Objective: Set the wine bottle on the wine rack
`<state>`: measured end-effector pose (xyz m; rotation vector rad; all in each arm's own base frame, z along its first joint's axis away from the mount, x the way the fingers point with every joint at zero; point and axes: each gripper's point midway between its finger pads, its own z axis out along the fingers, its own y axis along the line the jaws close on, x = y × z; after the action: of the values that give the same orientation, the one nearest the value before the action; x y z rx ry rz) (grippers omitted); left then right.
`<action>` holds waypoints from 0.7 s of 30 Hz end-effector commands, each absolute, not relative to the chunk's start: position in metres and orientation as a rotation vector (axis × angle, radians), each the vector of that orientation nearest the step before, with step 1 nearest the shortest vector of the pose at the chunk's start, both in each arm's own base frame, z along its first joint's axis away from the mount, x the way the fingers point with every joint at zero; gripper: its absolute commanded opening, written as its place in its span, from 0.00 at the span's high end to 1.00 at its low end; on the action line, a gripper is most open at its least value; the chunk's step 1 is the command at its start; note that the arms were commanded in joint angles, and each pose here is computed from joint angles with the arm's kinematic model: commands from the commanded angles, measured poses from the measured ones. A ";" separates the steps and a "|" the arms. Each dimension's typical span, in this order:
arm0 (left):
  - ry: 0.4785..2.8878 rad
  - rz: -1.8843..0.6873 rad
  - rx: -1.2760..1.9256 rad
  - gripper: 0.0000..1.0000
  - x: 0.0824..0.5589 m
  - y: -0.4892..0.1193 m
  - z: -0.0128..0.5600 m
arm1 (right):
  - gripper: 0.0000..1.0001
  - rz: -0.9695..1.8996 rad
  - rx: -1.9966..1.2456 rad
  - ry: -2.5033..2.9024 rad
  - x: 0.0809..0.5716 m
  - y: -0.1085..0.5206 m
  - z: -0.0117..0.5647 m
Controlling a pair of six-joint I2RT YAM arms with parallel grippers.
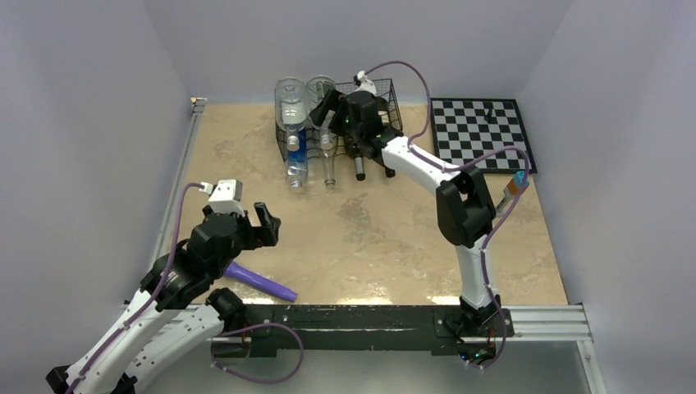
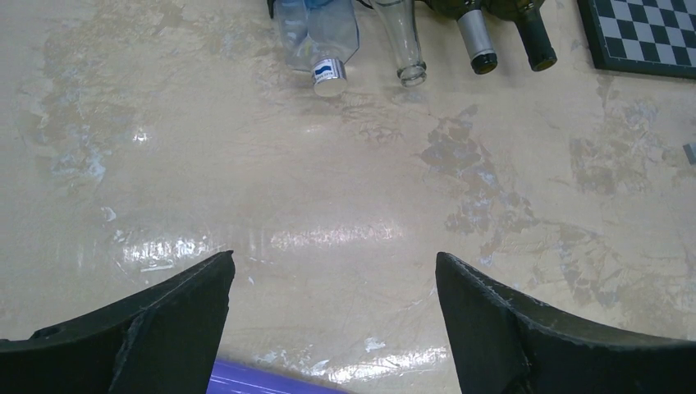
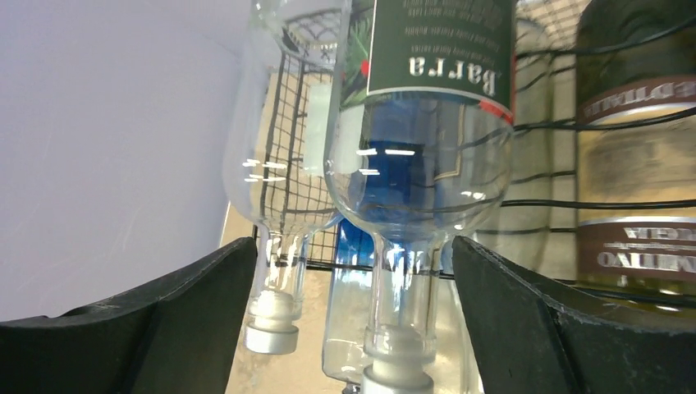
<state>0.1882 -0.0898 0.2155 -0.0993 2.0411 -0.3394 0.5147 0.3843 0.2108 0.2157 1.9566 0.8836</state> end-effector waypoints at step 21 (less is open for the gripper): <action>1.893 -0.369 0.144 0.01 0.182 -0.093 0.341 | 0.06 0.080 -0.108 1.934 0.306 0.127 0.362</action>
<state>0.1852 -0.0961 0.2899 0.0456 1.9638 -0.3801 0.3497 0.1853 0.3821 -0.0045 1.7948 0.3558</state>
